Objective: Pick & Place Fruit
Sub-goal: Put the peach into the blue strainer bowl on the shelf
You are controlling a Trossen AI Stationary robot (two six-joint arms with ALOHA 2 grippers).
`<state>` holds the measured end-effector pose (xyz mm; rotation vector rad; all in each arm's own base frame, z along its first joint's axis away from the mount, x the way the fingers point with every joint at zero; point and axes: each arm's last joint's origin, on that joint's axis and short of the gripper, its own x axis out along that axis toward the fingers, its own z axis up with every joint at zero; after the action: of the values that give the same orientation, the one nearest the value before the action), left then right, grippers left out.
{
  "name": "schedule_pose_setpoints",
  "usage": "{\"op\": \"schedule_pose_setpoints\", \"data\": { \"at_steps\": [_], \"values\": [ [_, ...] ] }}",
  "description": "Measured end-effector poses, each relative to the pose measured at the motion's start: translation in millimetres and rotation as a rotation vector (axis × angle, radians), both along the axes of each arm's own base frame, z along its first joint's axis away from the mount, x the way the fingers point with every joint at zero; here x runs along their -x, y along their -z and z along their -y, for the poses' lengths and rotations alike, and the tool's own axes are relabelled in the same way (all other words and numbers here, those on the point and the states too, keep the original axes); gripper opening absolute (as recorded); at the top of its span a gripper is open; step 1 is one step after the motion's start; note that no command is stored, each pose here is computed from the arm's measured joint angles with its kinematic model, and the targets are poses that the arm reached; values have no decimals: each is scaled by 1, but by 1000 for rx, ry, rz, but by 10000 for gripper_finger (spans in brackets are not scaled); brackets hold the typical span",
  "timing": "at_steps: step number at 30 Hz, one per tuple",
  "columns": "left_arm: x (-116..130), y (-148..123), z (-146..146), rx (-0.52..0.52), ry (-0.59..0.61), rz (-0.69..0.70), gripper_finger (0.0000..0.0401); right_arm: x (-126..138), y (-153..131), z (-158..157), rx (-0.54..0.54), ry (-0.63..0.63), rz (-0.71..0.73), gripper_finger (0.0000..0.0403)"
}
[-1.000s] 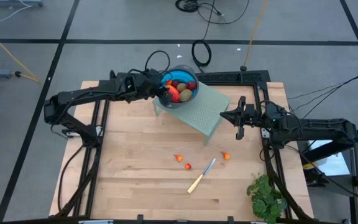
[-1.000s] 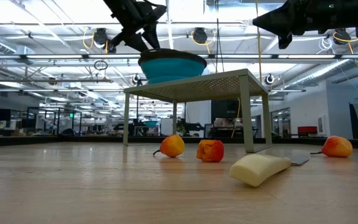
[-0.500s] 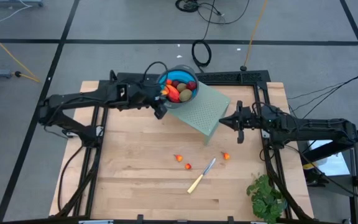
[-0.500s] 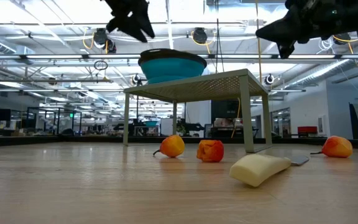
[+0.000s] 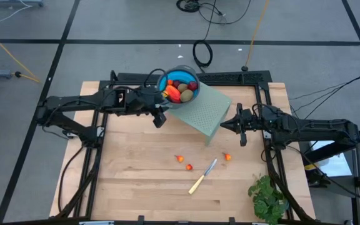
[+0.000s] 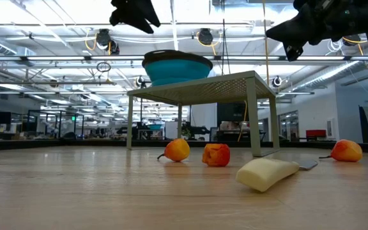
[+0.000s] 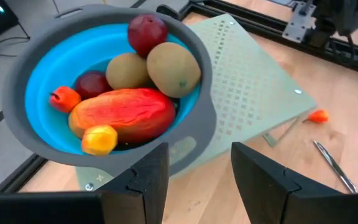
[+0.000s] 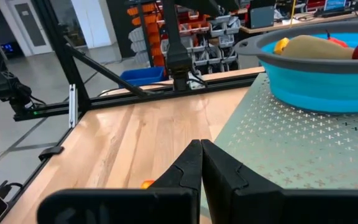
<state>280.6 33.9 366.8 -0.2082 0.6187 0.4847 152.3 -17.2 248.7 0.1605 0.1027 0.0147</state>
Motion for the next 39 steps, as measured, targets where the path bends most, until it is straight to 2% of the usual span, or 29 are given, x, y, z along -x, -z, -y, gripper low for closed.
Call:
{"op": "schedule_pose_setpoints", "data": {
  "at_steps": [17,25,27,30,31,39],
  "values": [
    [4,0,3,10,2,-19,175,0,1,0,-2,-2,-8,2],
    [15,-7,5,-26,45,1,175,0,3,0,-4,-2,-27,2],
    [15,-8,6,-26,90,50,175,0,3,0,-5,-1,-32,2],
    [27,1,6,-17,130,47,175,0,3,0,-4,2,-28,2],
    [27,1,6,-16,139,87,175,0,3,0,-4,2,-29,2],
    [64,27,10,18,142,166,175,0,0,0,5,1,1,2]
  ]
}}
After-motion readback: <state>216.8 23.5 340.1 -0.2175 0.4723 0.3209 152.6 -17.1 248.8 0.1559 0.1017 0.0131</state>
